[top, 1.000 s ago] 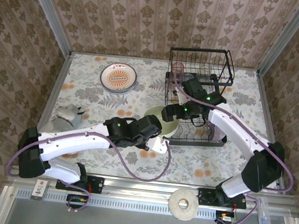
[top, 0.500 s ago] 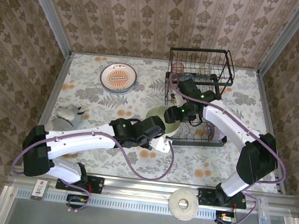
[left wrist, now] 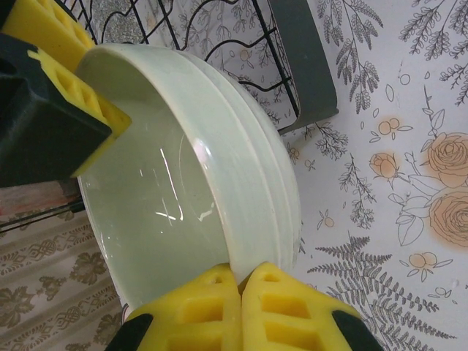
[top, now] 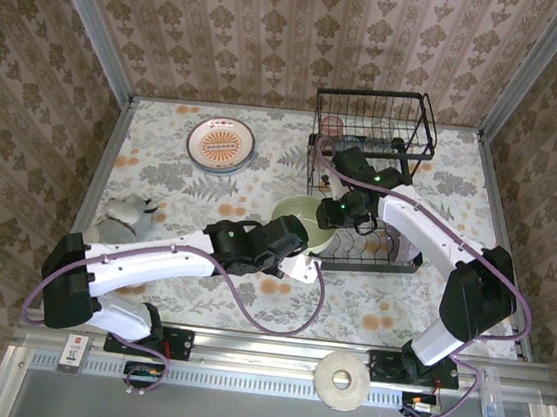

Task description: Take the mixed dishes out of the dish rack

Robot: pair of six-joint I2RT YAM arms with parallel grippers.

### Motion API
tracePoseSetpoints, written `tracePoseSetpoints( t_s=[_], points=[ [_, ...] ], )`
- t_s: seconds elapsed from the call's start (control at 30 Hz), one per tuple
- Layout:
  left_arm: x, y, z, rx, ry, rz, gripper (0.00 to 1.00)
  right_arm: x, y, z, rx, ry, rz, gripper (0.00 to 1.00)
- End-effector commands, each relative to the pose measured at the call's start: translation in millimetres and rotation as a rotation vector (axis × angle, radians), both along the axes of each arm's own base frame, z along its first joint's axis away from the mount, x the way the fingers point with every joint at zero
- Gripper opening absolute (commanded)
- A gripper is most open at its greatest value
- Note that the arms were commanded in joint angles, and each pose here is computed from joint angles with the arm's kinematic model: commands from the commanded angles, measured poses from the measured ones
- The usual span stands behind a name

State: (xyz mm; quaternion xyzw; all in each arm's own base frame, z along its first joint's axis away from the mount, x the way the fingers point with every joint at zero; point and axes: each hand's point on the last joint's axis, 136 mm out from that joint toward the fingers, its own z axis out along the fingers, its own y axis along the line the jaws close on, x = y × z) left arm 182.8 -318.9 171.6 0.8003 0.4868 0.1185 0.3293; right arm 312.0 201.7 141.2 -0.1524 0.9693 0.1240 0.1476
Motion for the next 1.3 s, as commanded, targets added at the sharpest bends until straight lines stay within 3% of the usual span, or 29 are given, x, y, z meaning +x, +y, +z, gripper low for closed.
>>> tracePoseSetpoints(
  t_s=[0.0, 0.3, 0.6, 0.7, 0.9, 1.1, 1.27],
  points=[
    [13, -14, 28, -0.088, -0.098, 0.014, 0.0, -12, 5, -4, 0.007, 0.056, 0.03, 0.29],
    [13, -17, 28, -0.092, -0.111, 0.005, 0.0, -11, 4, -8, 0.005, 0.069, 0.014, 0.01],
    [16, -19, 32, -0.102, -0.142, 0.015, 0.0, -3, -4, 1, 0.026, 0.01, -0.049, 0.0],
    [16, -19, 33, -0.102, -0.142, 0.016, 0.16, 1, -9, 4, 0.033, -0.008, -0.077, 0.0],
    [17, -18, 34, -0.105, -0.149, 0.023, 0.65, 8, -20, 14, 0.042, -0.043, -0.12, 0.0],
    [12, -21, 45, -0.152, -0.15, 0.024, 1.0, 10, -25, 21, 0.047, -0.065, -0.137, 0.0],
    [1, -25, 69, -0.282, -0.085, 0.037, 1.0, 12, -32, 33, 0.077, -0.092, -0.166, 0.0]
  ],
)
